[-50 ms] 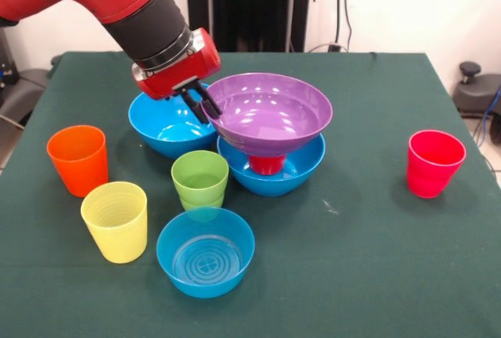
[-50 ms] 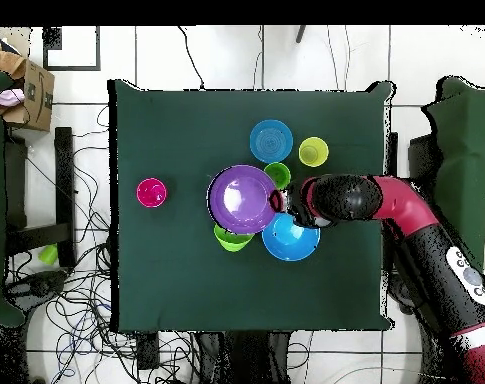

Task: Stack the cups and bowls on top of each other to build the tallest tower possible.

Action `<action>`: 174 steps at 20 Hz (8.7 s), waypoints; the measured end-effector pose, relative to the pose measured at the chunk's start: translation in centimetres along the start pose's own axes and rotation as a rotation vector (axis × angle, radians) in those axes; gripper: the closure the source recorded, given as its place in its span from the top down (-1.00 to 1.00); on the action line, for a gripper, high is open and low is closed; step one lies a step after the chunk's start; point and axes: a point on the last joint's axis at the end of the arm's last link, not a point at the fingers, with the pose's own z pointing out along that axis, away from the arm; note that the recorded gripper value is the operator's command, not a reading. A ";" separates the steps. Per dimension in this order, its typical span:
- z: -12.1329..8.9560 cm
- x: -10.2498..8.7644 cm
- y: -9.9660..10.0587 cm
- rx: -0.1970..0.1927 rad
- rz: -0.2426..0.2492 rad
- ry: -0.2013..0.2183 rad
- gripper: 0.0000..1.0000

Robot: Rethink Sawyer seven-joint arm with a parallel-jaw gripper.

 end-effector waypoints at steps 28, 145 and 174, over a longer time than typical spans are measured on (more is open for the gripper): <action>2.1 2.5 1.7 -0.039 -0.022 0.054 -1.00; -6.1 -6.0 0.5 0.127 0.022 -0.043 1.00; -7.8 -10.4 -3.2 0.471 -0.022 -0.050 1.00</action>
